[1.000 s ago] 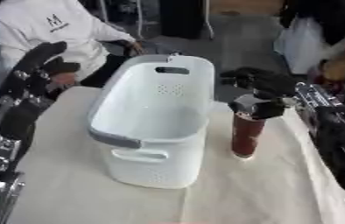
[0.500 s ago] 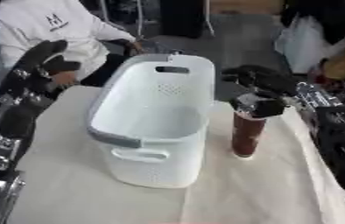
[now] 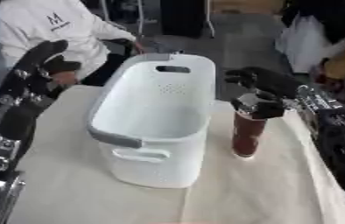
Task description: Pick up objects on the table and place them in the box.
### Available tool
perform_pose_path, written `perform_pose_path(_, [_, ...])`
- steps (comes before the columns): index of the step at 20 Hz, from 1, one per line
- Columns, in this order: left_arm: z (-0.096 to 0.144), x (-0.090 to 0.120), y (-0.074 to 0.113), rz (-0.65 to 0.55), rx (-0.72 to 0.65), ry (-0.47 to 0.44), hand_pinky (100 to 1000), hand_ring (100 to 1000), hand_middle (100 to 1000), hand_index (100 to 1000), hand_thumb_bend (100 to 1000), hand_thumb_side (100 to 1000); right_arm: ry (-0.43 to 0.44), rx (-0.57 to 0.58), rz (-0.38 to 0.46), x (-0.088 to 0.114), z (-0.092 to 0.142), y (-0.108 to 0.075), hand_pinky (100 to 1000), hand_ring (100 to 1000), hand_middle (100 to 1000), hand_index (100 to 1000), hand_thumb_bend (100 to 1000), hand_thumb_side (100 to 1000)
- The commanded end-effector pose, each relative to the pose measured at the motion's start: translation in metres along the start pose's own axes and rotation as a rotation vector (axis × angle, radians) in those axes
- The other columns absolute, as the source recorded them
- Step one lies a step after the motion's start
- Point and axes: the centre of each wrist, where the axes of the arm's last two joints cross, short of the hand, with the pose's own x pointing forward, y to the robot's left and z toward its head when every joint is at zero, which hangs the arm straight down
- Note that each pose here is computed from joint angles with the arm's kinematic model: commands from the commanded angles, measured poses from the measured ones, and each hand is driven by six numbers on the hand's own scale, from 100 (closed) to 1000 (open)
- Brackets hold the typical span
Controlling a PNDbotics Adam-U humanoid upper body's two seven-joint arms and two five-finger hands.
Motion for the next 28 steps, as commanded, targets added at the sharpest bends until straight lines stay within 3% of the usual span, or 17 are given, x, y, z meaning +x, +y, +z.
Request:
perform_pose_path(1, [-0.007, 0.005, 0.003, -0.006, -0.002, -0.031, 1000, 778, 926, 1000, 449, 1000, 0.027, -0.014, 0.025, -0.009, 0.006, -0.011, 1000, 962, 1000, 1000, 168, 1000])
perform_pose_path(14, [-0.007, 0.005, 0.003, -0.007, -0.003, -0.030, 1000, 778, 927, 1000, 448, 1000, 0.064, -0.009, 0.023, -0.012, 0.010, -0.007, 1000, 959, 1000, 1000, 164, 1000])
perform_pose_path(22, [-0.004, 0.004, 0.003, -0.011, -0.010, -0.017, 1000, 777, 927, 1000, 451, 1000, -0.086, -0.062, 0.040, -0.021, 0.025, -0.010, 1000, 957, 1000, 1000, 168, 1000])
perform_pose_path(28, [-0.001, 0.004, 0.003, -0.012, -0.015, -0.009, 1000, 777, 927, 1000, 453, 1000, -0.142, -0.092, 0.041, -0.015, 0.019, -0.012, 1000, 956, 1000, 1000, 168, 1000])
